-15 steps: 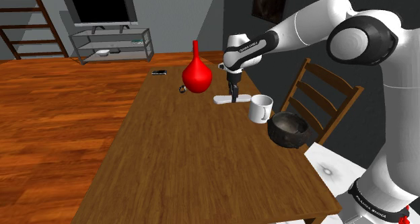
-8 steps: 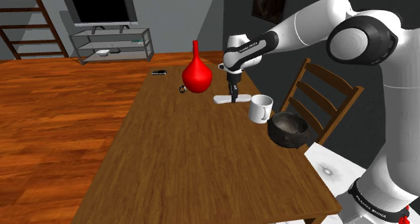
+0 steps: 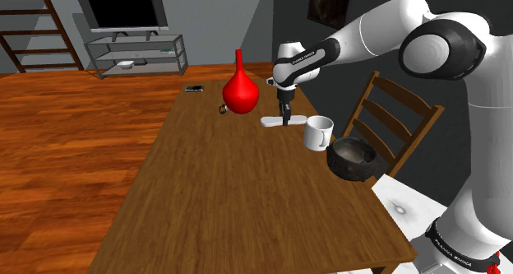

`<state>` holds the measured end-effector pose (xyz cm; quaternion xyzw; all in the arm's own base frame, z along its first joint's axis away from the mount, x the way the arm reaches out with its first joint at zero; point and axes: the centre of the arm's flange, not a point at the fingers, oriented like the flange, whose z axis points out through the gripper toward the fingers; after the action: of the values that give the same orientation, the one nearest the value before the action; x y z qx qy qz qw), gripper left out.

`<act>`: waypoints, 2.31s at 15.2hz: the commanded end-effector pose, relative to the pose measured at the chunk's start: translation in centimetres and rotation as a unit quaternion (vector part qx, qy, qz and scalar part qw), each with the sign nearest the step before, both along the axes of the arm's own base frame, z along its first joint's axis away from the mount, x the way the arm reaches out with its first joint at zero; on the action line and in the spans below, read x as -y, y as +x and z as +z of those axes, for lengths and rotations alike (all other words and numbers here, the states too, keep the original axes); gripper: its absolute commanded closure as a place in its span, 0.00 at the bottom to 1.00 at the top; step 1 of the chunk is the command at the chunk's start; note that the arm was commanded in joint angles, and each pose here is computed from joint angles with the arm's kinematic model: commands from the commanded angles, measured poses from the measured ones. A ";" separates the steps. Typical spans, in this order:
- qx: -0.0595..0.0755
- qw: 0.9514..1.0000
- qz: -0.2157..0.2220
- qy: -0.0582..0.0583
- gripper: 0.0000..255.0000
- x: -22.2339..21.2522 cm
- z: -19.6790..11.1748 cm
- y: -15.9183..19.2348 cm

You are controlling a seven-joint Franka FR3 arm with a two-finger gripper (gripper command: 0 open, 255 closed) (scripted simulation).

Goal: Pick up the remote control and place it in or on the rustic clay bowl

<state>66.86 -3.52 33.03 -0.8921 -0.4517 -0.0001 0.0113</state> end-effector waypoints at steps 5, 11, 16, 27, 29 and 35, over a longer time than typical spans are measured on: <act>0.000 1.000 0.000 0.000 1.00 0.0 2.1 0.0; 0.000 1.000 0.000 0.000 1.00 0.0 5.3 0.0; 0.000 1.000 0.000 0.000 1.00 0.0 7.9 0.0; 0.000 1.000 0.000 0.000 1.00 0.0 13.7 0.0; 0.000 1.000 0.000 0.000 1.00 0.0 14.8 0.0; 0.000 1.000 0.000 0.000 1.00 -0.2 17.1 -1.3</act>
<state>66.30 -3.51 49.84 -0.8921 -0.4517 -0.0001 0.0112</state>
